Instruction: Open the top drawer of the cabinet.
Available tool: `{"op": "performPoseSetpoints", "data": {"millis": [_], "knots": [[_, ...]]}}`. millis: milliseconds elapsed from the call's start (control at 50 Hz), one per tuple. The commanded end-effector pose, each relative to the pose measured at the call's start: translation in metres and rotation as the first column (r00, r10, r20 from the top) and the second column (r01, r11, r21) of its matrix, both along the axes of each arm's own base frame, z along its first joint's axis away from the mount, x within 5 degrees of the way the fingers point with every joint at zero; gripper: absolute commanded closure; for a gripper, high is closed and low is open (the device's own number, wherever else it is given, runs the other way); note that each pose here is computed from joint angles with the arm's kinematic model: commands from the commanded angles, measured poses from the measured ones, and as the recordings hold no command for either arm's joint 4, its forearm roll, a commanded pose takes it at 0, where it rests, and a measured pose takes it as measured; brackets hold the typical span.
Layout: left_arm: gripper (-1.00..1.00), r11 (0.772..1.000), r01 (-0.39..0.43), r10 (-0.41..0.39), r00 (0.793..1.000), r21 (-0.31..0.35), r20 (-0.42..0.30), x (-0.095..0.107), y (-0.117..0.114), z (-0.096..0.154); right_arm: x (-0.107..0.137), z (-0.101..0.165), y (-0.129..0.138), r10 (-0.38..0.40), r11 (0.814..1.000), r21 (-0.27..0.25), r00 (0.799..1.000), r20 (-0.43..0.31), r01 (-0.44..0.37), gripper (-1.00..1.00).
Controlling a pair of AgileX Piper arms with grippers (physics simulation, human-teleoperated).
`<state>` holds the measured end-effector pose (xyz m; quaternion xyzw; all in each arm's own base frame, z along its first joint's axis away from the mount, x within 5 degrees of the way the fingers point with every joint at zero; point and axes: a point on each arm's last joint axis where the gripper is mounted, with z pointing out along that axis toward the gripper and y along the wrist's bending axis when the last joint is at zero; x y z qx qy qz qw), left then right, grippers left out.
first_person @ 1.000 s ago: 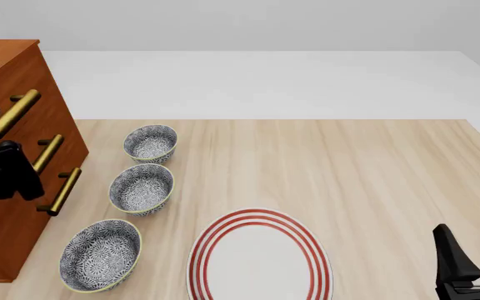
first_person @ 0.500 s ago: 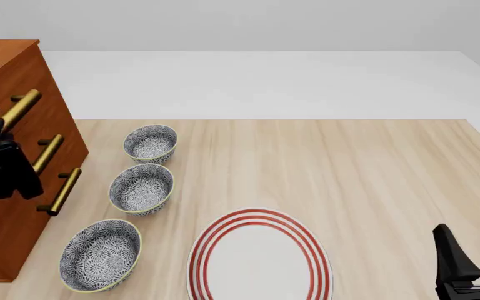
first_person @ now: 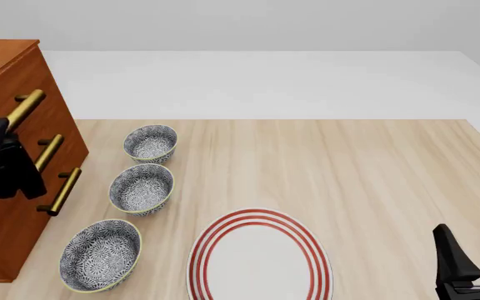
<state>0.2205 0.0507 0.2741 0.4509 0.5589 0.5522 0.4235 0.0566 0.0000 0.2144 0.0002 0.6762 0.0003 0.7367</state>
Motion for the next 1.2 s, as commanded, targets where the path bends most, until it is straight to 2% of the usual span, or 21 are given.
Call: {"op": "performPoseSetpoints", "data": {"millis": [20, 480, 1200], "knots": [[1.0, 0.997, 0.025, -0.027, 0.999, 0.072, 0.028, -0.006, -0.004, 0.011, 0.0, 0.0, 0.0, 0.0, 1.0, 0.0, 1.0, 0.0, 0.0, -1.0], [1.0, 0.99, 0.086, -0.09, 0.996, 0.11, 0.03, -0.012, -0.019, 0.016, 0.0, 0.0, 0.0, 0.0, 1.0, 0.0, 1.0, 0.0, 0.0, -1.0], [1.0, 0.978, 0.155, -0.163, 0.986, 0.142, 0.046, -0.008, -0.034, 0.027, 0.0, 0.0, 0.0, 0.0, 1.0, 0.0, 1.0, 0.0, 0.0, -1.0]]}}
